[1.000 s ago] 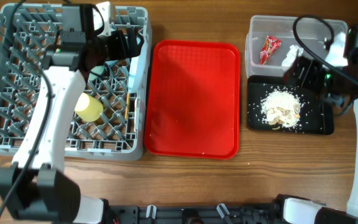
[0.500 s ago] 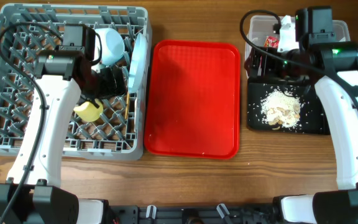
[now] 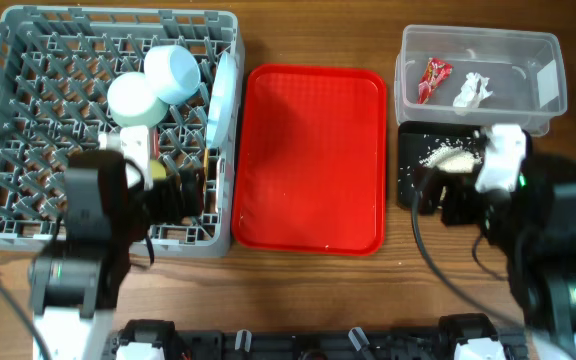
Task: Sort waste into correct bins and load items into the dishwasher rack
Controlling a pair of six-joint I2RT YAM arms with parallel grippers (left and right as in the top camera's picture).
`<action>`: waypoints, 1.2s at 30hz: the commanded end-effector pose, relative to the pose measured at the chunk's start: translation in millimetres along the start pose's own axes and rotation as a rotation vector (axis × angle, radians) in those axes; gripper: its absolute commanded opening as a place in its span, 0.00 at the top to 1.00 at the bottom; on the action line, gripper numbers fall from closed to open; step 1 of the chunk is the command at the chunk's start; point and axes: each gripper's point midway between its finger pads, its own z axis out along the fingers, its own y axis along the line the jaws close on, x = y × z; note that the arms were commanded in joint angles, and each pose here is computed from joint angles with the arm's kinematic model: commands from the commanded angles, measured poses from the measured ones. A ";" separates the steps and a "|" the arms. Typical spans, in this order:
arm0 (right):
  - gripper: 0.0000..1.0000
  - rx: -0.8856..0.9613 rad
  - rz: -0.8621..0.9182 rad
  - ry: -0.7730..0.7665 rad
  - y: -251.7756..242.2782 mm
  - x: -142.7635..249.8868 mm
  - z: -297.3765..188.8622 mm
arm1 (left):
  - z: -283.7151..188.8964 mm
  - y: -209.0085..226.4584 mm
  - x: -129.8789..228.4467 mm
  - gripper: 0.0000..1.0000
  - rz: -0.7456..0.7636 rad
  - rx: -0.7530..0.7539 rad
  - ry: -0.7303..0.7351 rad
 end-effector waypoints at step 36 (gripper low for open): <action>0.00 -0.076 -0.136 -0.766 -5.6 13.0 -15.1 | -17.4 -4.4 6.3 0.00 0.035 0.035 -0.066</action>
